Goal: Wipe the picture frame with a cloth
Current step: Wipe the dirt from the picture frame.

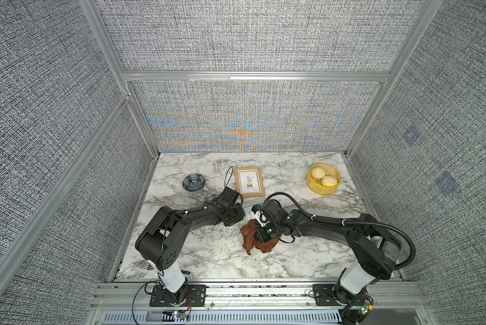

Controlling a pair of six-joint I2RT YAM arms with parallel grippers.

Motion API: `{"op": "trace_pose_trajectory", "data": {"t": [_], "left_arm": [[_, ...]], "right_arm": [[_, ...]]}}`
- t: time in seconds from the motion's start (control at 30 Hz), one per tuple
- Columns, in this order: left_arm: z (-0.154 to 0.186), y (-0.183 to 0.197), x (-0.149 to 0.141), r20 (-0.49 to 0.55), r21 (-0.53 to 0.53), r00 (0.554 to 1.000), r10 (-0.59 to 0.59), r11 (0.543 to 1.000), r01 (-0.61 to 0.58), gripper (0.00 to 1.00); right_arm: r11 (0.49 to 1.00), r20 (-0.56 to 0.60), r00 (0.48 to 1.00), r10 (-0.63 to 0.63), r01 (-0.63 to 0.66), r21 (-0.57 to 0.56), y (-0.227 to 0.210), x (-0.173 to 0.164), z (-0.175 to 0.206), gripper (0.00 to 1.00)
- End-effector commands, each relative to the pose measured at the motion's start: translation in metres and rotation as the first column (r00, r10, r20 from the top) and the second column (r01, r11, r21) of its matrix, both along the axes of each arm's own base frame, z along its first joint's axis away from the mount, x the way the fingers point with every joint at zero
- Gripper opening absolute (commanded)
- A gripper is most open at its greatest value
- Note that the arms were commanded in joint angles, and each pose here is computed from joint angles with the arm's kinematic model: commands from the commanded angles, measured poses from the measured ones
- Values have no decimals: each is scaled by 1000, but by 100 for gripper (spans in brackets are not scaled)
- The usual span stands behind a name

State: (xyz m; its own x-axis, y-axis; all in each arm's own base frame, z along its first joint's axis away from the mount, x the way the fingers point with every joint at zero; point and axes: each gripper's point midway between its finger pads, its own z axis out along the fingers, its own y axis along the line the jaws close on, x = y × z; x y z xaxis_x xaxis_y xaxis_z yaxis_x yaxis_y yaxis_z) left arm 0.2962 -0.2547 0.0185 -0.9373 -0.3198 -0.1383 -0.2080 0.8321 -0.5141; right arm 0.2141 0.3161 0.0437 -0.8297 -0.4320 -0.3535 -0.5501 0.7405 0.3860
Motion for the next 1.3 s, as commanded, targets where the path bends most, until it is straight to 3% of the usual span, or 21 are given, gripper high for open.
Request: {"op": "trace_pose_trajectory", "data": {"t": [0.0,0.23,0.3,0.43,0.53,0.67,0.83,0.97,1.1,1.27], "left_arm": [[-33,32,-36,-153,150,988,11,989,12,11],[-35,36,-39,-153,163,988,18,987,7,11],[-35,37,-39,-152,164,988,19,986,6,11],[-35,37,-39,-150,166,988,21,986,4,10],[-35,38,-39,-152,167,988,23,986,3,10],[-37,37,-40,-158,167,987,24,986,3,10],[-36,38,-41,-155,167,988,23,986,4,10],[-37,40,-43,-157,175,987,18,984,10,9],[-36,38,-43,-160,167,987,4,986,23,9],[-20,27,-32,-127,138,991,-30,989,48,9]], "right_arm": [[999,-45,998,39,-39,0,0,-13,-4,0],[959,-26,973,-231,224,-174,-97,12,-29,0],[950,13,969,-248,246,-189,-111,15,-25,0],[977,24,983,-182,184,-109,-83,16,-10,0],[996,37,997,-62,64,-60,-39,6,0,0],[999,-19,1000,12,-11,31,3,-5,5,0],[994,-41,995,-87,84,-74,-27,5,-13,0],[944,-52,954,-294,281,-175,-98,18,-27,0],[860,64,896,-440,441,-257,-159,33,-11,0],[775,214,807,-550,589,-231,-201,56,27,0]]}}
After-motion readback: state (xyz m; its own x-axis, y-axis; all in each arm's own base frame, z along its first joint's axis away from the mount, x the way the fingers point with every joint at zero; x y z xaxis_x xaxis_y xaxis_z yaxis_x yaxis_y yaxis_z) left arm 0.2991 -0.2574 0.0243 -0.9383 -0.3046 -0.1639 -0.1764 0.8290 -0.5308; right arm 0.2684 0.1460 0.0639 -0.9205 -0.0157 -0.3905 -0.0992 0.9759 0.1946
